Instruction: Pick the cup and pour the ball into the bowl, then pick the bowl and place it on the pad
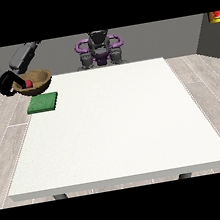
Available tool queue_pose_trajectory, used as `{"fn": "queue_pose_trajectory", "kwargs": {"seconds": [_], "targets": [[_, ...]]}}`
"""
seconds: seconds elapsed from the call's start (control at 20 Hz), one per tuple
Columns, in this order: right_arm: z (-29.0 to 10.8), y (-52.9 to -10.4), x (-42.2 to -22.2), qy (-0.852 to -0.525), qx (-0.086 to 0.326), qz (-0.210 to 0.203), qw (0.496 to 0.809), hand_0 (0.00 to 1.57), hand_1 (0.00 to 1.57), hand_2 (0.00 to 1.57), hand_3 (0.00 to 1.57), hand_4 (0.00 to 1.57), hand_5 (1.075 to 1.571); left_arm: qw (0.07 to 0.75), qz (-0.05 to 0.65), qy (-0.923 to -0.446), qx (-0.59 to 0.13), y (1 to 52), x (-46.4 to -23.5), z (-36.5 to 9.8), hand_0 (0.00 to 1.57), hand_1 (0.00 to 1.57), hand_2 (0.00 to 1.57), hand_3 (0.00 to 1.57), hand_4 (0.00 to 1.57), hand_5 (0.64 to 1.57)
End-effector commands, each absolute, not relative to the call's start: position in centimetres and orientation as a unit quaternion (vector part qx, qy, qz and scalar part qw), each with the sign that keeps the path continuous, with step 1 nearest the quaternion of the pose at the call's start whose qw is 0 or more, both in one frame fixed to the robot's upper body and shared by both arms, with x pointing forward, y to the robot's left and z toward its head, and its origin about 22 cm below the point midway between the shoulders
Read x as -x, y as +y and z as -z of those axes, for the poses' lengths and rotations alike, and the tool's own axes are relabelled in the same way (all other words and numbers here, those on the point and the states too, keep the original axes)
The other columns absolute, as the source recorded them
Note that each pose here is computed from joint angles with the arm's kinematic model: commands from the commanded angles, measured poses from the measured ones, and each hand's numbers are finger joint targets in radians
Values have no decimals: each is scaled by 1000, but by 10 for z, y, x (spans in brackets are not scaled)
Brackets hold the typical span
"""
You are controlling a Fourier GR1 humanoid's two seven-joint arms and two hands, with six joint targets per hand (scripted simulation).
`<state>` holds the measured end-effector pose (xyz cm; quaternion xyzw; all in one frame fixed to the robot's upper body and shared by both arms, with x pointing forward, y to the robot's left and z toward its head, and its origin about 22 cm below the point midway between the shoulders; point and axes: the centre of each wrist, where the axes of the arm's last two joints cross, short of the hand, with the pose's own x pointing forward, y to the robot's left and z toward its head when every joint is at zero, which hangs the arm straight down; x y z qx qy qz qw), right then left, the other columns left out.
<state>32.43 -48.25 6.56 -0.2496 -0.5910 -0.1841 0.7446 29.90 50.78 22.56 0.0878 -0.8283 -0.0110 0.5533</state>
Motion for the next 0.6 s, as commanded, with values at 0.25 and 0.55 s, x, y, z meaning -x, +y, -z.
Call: {"fn": "queue_pose_trajectory", "kwargs": {"seconds": [0.25, 0.55], "targets": [[-60, -450, -347, -612, 215, 209, 732, 1451, 1451, 1383, 753, 0, 1540, 551, 8, -828, -101, 522, -291, -195, 0, 0, 0, 0, 1187, 1564], [-79, -467, -348, -629, 251, 195, 710, 931, 931, 1103, 1043, 162, 1509, 523, 10, -845, -108, 522, -290, -224, 0, 0, 0, 0, 1193, 1567]]}}
